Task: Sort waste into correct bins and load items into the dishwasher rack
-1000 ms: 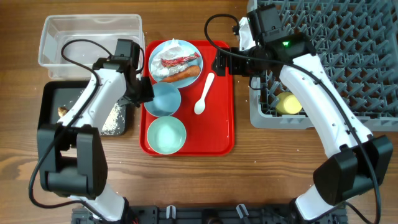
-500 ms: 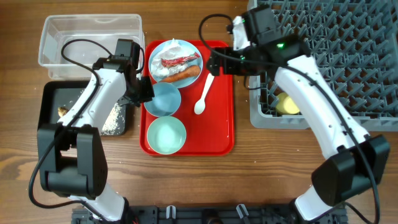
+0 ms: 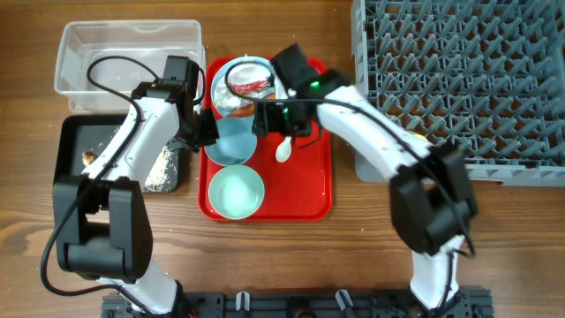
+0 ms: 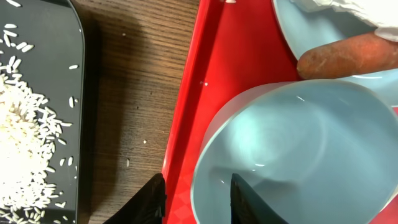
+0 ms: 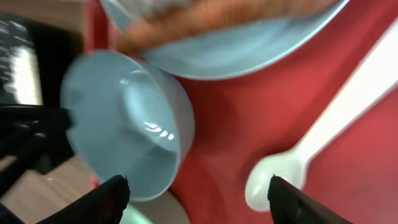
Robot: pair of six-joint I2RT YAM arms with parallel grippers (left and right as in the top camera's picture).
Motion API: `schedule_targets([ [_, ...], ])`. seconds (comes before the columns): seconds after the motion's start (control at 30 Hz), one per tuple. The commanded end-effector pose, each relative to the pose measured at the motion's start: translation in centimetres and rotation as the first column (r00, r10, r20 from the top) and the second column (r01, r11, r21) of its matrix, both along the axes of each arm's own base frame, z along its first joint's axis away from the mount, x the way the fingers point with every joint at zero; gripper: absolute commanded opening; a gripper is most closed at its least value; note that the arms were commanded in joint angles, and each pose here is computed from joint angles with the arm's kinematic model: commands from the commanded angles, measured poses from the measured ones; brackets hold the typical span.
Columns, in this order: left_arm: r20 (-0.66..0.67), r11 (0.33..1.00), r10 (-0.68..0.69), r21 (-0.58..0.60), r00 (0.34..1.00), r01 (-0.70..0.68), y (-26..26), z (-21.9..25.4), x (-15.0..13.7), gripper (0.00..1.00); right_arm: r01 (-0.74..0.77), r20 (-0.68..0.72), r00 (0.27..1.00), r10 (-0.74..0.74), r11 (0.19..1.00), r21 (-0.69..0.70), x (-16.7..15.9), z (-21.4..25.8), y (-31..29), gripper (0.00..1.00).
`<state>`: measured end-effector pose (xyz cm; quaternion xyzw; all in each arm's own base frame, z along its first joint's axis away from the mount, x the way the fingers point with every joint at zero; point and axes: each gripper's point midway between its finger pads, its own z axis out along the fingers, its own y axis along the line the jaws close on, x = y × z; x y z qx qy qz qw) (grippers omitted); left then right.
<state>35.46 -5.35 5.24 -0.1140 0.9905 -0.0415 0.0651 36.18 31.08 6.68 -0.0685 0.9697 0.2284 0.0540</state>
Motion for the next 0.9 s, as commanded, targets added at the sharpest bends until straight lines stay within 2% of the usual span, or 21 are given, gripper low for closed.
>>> schedule_targets([
  [0.0, -0.013, 1.000, 0.003, 0.015, 1.000, -0.003, 0.2, -0.4, -0.3, 0.34, 0.015, -0.056, 0.998, -0.014, 1.000, 0.014, -0.8, -2.0, 1.7, 0.69],
  [0.27, -0.013, 1.000, 0.003, 0.014, 1.000, -0.003, 0.2, -0.4, -0.3, 0.34, 0.041, -0.085, 0.996, -0.041, 0.999, 0.007, -1.1, -4.8, 3.3, 0.41],
  [0.37, 0.004, 1.000, 0.003, 0.012, 1.000, -0.003, 0.2, 0.5, 0.1, 0.32, 0.044, -0.084, 0.996, -0.043, 0.999, 0.009, -1.0, -4.8, 3.3, 0.20],
  [0.47, 0.078, 1.000, 0.004, 0.003, 0.997, -0.004, 0.0, 4.4, 1.4, 0.33, 0.048, -0.086, 0.995, -0.047, 0.999, 0.009, -1.0, -4.8, 3.3, 0.04],
  [0.63, 0.192, 1.000, 0.006, -0.012, 0.981, -0.004, 0.0, 9.2, 1.6, 0.37, 0.047, -0.068, 0.997, -0.045, 0.999, 0.021, -0.6, -4.1, 3.3, 0.04],
  [0.7, 0.225, 1.000, 0.007, -0.016, 0.974, -0.004, 0.1, 10.5, 1.5, 0.38, 0.061, -0.014, 0.998, -0.060, 0.996, 0.064, 0.8, -2.1, 3.2, 0.04],
  [0.8, 0.281, 1.000, 0.010, -0.020, 0.960, -0.005, 0.1, 11.8, 2.0, 0.43, 0.090, 0.124, 0.986, -0.110, 0.983, 0.157, 4.2, 4.3, 1.3, 0.04],
  [0.87, 0.289, 1.000, 0.010, -0.021, 0.957, -0.004, 0.0, 11.9, 2.1, 0.51, 0.116, 0.211, 0.965, -0.152, 0.978, 0.172, 5.7, 8.2, -1.4, 0.04],
])
